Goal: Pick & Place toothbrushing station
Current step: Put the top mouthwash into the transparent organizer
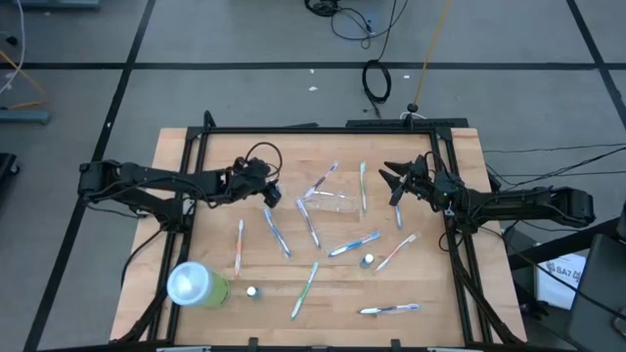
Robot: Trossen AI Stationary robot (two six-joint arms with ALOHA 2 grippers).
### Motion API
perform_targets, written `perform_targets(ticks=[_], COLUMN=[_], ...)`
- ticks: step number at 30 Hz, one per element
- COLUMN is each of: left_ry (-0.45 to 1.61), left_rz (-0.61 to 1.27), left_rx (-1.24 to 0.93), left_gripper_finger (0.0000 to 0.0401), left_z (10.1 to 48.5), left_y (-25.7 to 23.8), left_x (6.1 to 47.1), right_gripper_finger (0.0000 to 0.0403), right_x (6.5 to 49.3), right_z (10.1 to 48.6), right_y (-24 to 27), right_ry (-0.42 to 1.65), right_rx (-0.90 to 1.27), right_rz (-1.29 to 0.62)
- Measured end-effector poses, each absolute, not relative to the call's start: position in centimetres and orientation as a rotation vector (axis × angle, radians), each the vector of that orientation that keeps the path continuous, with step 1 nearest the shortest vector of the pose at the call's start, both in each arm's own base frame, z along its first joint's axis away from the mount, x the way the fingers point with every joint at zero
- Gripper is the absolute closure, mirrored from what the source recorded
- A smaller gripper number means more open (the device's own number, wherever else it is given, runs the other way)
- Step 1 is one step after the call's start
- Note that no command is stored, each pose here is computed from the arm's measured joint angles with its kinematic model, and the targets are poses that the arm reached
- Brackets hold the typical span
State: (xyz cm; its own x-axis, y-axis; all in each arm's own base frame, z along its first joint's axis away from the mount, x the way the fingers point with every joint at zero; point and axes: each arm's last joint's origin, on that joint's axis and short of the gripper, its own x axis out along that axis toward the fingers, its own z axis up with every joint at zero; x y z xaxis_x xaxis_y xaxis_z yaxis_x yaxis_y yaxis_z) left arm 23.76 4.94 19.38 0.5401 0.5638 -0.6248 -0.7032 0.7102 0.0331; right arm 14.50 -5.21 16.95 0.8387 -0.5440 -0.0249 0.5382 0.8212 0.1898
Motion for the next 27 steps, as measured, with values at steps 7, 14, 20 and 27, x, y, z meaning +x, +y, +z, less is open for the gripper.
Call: perform_targets(ticks=[7, 14, 20, 27], left_ry=[0.684, 0.695, 0.639, 0.621], left_rz=[0.762, 0.790, 0.779, 0.783], left_rx=[-0.247, -0.284, -0.285, -0.295], left_gripper_finger=[0.0175, 0.0205, 0.0229, 0.0262], left_z=[17.5, 16.3, 16.7, 16.9], left_y=[4.8, 4.8, 4.9, 5.0], left_x=[25.0, 25.6, 25.9, 26.0], right_gripper_finger=[0.0243, 0.0243, 0.0243, 0.0243], right_x=[14.5, 14.5, 14.5, 14.5], right_z=[17.0, 16.8, 16.8, 16.8], right_y=[-5.2, -5.2, -5.2, -5.2], right_ry=[-0.040, -0.017, -0.019, -0.017], right_rx=[0.221, 0.221, 0.219, 0.221], right_rz=[-0.576, -0.579, -0.578, -0.579])
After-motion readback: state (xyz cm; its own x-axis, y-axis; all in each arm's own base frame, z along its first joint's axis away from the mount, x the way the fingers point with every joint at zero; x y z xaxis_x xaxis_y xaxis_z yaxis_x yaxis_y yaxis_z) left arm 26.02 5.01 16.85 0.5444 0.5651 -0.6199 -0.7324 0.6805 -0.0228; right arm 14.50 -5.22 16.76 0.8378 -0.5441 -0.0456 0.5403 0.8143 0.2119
